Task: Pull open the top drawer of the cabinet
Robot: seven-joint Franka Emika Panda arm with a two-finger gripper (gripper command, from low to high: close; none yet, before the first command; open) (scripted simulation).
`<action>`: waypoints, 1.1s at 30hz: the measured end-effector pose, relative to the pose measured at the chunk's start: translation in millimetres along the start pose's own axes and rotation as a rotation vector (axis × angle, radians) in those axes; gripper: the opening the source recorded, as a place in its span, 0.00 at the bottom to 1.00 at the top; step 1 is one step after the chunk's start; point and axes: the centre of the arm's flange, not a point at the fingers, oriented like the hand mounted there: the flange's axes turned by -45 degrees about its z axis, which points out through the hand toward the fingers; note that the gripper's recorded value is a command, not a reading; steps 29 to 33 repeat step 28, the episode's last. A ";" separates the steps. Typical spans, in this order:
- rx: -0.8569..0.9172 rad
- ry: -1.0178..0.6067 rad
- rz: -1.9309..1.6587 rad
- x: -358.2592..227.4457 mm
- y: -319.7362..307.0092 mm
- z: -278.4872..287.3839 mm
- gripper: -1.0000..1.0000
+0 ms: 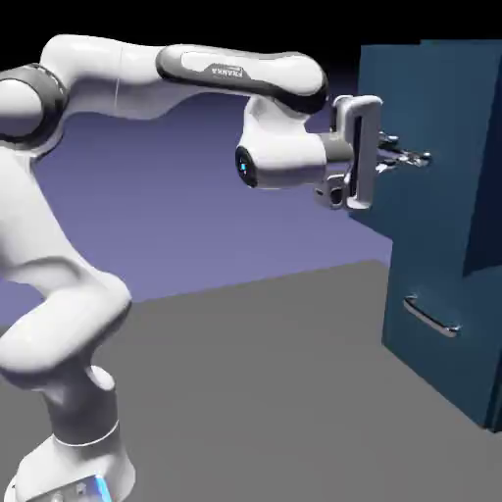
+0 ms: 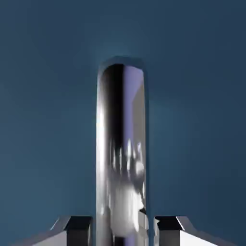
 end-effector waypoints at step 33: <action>0.008 -0.012 0.012 -0.1 -0.6 -103.6 0.00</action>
